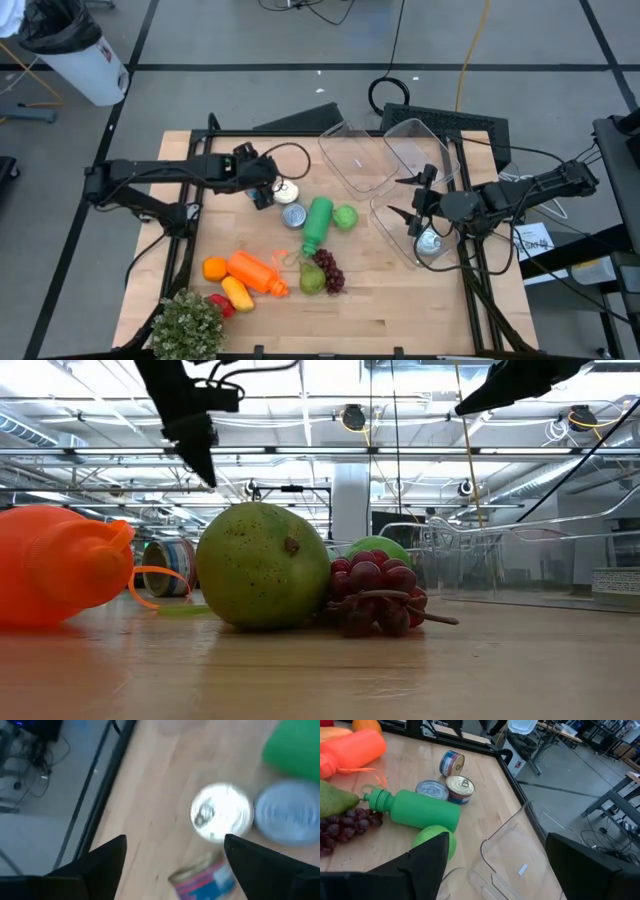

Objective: Pick & Place Food Item
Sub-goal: Put the left blue tuna can into the bottom transparent bin

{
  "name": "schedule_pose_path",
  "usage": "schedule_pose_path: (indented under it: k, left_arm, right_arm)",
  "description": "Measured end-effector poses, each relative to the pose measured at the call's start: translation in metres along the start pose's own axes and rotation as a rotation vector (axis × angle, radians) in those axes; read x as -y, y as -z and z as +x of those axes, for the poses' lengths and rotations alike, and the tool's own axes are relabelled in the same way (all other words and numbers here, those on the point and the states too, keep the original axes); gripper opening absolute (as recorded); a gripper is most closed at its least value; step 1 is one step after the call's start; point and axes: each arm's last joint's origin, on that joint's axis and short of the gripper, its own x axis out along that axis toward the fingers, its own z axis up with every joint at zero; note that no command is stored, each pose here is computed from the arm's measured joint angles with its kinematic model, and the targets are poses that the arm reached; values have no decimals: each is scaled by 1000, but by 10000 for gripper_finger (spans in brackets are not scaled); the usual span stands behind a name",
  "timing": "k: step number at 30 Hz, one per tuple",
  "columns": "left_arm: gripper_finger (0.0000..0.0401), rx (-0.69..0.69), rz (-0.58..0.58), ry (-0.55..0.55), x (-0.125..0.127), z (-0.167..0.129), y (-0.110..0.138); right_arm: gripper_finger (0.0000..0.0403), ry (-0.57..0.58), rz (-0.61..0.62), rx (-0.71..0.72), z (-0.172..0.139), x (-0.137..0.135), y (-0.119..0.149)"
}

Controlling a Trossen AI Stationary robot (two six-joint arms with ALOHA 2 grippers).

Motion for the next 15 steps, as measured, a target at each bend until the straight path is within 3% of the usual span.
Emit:
schedule_pose_path:
  k: [5, 11, 15]
  left_arm:
    - [357, -113, 291, 121, 8, 10, 9]
    - [346, -254, 488, 161, 16, 27, 14]
    - [336, -346, 557, 184, 22, 41, 17]
  right_arm:
    - [313, -2, 0, 0, 0, 0, 0]
    - [313, -3, -1, -1, 0, 0, 0]
    - [313, -3, -5, -7, 1, -1, 3]
